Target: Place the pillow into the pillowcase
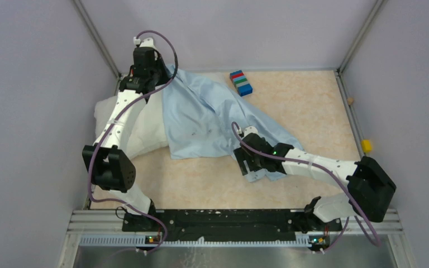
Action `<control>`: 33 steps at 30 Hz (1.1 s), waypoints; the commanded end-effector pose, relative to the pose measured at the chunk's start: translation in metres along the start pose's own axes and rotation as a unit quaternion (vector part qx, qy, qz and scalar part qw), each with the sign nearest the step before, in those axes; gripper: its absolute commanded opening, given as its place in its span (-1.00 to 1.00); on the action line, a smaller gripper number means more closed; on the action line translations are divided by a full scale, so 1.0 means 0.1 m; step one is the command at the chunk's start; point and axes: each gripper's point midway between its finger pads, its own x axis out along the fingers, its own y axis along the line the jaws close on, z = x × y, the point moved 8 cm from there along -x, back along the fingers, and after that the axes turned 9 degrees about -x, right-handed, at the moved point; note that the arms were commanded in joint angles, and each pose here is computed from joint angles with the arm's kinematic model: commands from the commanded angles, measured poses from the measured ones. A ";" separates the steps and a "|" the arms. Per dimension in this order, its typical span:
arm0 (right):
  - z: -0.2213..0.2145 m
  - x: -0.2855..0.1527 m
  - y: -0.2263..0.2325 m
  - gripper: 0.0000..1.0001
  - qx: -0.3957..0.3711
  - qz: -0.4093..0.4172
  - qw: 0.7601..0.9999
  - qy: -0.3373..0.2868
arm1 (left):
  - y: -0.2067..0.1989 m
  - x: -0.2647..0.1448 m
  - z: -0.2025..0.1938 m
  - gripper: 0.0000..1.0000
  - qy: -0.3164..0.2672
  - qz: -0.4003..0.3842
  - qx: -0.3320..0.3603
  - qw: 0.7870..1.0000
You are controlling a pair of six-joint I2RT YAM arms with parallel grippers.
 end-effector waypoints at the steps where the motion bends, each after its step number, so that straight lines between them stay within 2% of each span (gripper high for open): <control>1: 0.17 0.13 0.15 0.56 0.023 -0.031 0.998 -0.047 | -0.11 -0.21 0.20 -1.00 -0.042 -0.035 -0.010 0.998; 4: 0.17 0.24 0.18 0.38 0.012 -0.053 0.998 -0.021 | -0.12 -0.20 0.20 -1.00 -0.039 -0.038 -0.009 0.998; 5: 0.24 0.22 0.16 0.20 0.011 -0.073 0.997 -0.021 | -0.12 -0.20 0.20 -1.00 -0.039 -0.039 -0.007 0.998; 8: 0.46 0.03 -0.01 -0.69 0.002 -0.132 0.991 -0.026 | -0.11 -0.22 0.19 -1.00 -0.040 -0.039 -0.004 0.998; 9: 0.57 -0.07 -0.06 -0.89 0.006 -0.141 0.989 -0.034 | -0.11 -0.24 0.20 -1.00 -0.042 -0.040 -0.003 0.998; 10: 0.68 -0.20 -0.14 -1.00 0.011 -0.148 0.988 -0.045 | -0.11 -0.25 0.20 -1.00 -0.044 -0.040 -0.003 0.998; 18: 1.48 -1.42 -0.66 -1.00 0.048 -0.149 0.969 -0.190 | -0.15 -0.36 0.28 -1.00 -0.057 -0.054 0.007 0.997; 22: 1.70 -1.98 -0.86 -1.00 0.054 -0.116 0.956 -0.263 | -0.18 -0.41 0.32 -1.00 -0.063 -0.062 0.009 0.996; 28: 1.83 -2.65 -0.87 -1.00 0.020 -0.062 0.928 -0.368 | -0.32 -0.52 0.32 -1.00 -0.062 -0.100 0.021 0.993; 31: 1.83 -2.90 -0.96 -1.00 0.035 -0.087 0.912 -0.400 | -0.37 -0.63 0.35 -1.00 -0.075 -0.114 0.026 0.990; 33: 1.82 -3.01 -1.11 -1.00 0.075 -0.153 0.901 -0.399 | -0.41 -0.74 0.40 -1.00 -0.085 -0.128 0.026 0.988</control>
